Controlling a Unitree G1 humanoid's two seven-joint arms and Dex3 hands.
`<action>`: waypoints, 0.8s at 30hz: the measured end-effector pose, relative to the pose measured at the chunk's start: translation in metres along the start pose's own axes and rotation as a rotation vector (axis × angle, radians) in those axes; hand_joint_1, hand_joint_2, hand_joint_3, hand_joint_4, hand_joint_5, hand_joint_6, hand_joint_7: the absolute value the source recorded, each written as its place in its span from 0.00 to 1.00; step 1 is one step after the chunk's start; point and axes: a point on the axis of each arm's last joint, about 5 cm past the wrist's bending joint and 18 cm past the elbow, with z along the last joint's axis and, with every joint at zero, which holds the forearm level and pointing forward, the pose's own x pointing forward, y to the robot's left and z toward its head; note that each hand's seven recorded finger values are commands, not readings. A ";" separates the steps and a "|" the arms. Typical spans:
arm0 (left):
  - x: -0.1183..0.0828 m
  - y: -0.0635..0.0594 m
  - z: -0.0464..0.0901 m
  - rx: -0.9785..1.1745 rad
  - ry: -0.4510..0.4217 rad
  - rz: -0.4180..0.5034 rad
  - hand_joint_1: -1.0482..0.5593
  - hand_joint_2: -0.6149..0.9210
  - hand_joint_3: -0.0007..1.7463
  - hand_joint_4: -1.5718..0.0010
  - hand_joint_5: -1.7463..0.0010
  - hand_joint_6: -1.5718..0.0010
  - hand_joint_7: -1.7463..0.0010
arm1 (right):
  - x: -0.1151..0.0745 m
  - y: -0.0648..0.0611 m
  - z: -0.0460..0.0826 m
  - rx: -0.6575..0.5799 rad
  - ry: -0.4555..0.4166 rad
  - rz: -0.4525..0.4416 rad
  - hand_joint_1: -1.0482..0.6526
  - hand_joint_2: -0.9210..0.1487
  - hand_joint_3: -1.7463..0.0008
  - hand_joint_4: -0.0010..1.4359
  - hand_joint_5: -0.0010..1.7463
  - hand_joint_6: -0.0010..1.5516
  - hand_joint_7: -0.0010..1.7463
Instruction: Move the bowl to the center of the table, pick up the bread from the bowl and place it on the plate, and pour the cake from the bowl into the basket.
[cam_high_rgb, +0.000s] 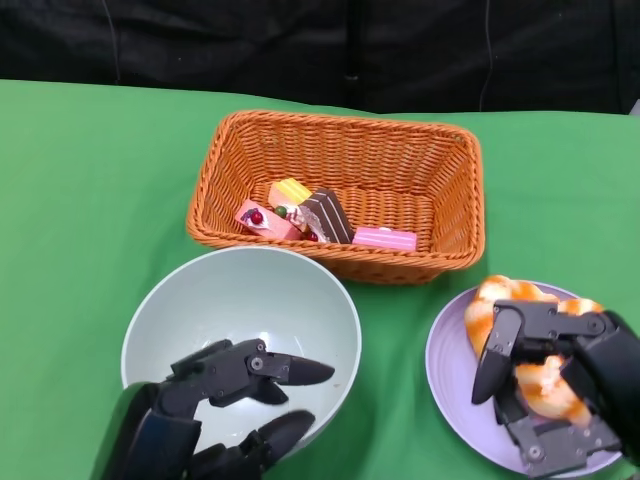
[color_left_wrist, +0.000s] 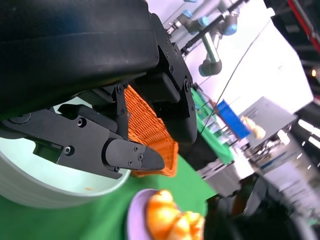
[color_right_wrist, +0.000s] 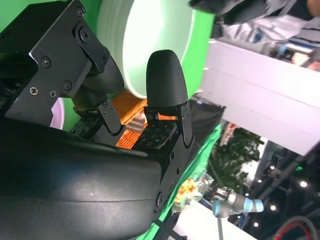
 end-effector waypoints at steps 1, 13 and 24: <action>-0.001 -0.001 0.000 -0.016 0.006 0.012 0.61 0.66 0.66 0.48 0.16 0.47 0.39 | -0.001 0.002 0.000 0.007 -0.005 -0.003 0.68 0.65 0.05 0.59 0.96 0.53 0.81; -0.012 -0.012 0.006 -0.203 0.077 0.135 0.67 0.58 0.95 0.40 0.00 0.44 0.09 | -0.005 0.018 0.003 0.087 -0.061 0.017 0.64 0.69 0.00 0.61 0.98 0.54 0.86; -0.018 -0.016 -0.002 -0.287 0.016 0.161 0.68 0.58 0.97 0.39 0.00 0.45 0.06 | -0.012 0.022 -0.002 0.102 -0.035 0.037 0.62 0.71 0.00 0.60 0.98 0.54 0.85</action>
